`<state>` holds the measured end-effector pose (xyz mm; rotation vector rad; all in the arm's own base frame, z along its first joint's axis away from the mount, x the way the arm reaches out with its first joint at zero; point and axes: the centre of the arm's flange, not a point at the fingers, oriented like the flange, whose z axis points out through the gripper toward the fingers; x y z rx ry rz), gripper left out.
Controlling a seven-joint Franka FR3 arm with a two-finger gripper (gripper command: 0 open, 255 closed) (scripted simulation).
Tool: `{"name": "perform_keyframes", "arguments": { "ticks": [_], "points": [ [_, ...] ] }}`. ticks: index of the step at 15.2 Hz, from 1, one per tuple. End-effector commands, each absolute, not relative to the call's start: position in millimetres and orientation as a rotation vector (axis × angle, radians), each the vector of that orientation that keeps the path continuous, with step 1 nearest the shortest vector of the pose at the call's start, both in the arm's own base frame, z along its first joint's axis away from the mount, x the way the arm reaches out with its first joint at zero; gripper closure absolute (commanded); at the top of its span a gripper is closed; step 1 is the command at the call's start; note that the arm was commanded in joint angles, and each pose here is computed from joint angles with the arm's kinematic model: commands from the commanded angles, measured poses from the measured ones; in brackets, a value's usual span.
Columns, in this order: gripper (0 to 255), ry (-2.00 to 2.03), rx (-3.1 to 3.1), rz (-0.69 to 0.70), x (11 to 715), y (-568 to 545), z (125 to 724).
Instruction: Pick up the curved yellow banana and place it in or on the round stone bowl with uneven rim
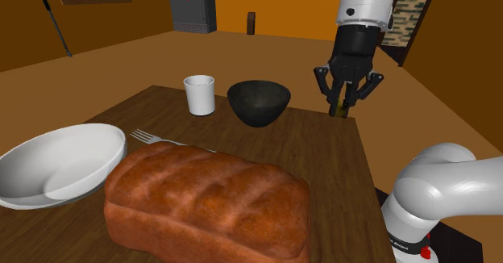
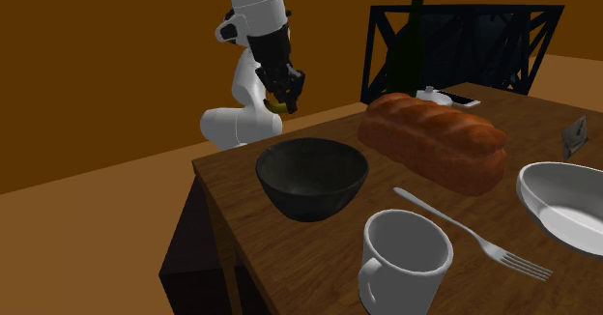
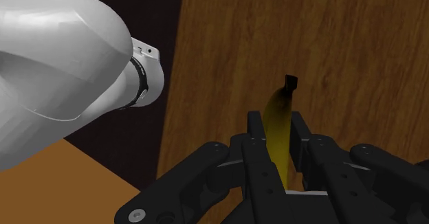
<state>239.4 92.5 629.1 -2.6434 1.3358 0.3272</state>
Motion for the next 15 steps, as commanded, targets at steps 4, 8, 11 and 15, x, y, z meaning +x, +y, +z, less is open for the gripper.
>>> {"name": "perform_keyframes", "arguments": {
  "ticks": [4, 8, 11, 15],
  "points": [
    [255, 1.336, -2.643, 0.327, 239, 92, 656],
    [255, 1.336, -2.643, 0.327, 239, 92, 677],
    [255, 1.336, -2.643, 0.327, 239, 92, 693],
    [255, 1.336, -2.643, 0.327, 278, 98, 692]
  ]
}}
